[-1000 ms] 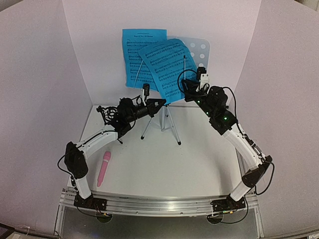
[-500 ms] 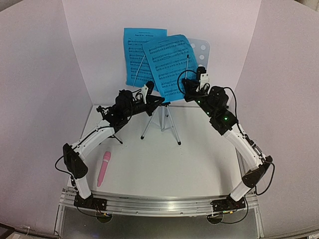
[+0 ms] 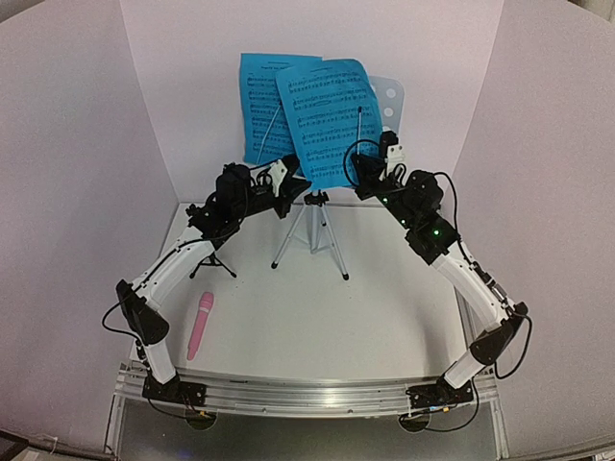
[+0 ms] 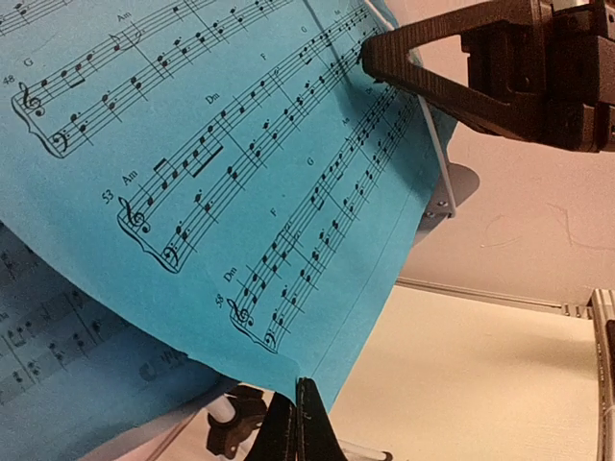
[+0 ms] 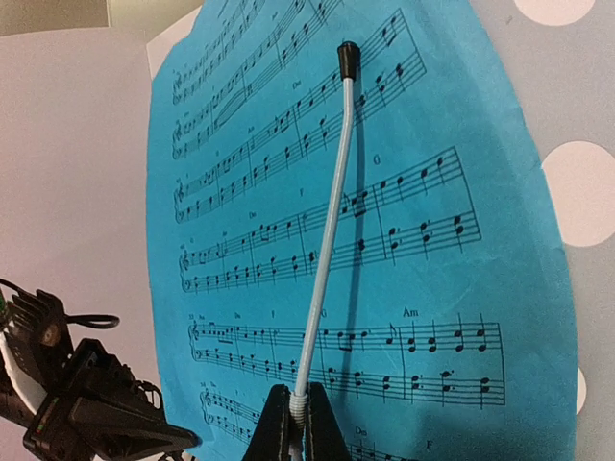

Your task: Set up the instrument practice props

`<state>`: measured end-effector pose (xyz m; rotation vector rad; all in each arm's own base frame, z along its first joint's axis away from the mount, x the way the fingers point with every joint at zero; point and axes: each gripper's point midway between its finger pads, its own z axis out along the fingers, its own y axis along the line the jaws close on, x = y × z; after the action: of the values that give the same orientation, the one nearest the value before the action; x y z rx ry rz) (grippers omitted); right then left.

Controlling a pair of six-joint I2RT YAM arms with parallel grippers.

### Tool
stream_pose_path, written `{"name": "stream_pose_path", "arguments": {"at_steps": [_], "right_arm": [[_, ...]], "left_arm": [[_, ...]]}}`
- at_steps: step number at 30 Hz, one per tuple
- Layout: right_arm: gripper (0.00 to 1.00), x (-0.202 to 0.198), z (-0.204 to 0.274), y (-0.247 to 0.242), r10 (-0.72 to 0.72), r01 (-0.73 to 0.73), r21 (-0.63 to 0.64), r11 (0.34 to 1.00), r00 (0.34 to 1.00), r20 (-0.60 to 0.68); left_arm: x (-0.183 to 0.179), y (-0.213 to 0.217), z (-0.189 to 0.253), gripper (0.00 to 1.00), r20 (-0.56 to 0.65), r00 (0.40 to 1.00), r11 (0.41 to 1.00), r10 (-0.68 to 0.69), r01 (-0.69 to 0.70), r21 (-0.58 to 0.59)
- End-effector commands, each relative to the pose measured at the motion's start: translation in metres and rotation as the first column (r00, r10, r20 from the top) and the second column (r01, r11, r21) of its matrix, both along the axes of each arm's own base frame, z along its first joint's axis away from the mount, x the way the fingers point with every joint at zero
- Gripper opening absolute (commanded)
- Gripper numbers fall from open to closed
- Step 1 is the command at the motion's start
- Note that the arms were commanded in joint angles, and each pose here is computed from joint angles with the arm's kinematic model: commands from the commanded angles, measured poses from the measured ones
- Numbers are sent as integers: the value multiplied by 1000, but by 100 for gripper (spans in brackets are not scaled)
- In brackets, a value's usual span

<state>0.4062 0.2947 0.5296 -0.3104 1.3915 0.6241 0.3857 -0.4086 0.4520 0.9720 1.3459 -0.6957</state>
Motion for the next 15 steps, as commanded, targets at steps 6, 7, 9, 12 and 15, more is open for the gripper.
{"name": "stream_pose_path", "arguments": {"at_steps": [6,7,9,12,15], "right_arm": [[0,-18,22,-3,46,-49,72,996,998,34],[0,-18,22,-2,47,-49,71,996,998,34],[0,-18,22,-2,49,-51,71,996,998,35],[0,-19,24,-3,50,-53,73,996,998,38],[0,-19,22,-2,52,-54,70,996,998,37]], "left_arm": [[-5,12,44,0,200,980,998,-6,-5,56],[-4,12,44,0,211,977,997,-12,-3,72],[1,14,43,0,212,977,995,-26,4,100],[6,20,44,0,205,977,993,-49,25,119],[11,23,43,0,211,975,990,-72,44,137]]}}
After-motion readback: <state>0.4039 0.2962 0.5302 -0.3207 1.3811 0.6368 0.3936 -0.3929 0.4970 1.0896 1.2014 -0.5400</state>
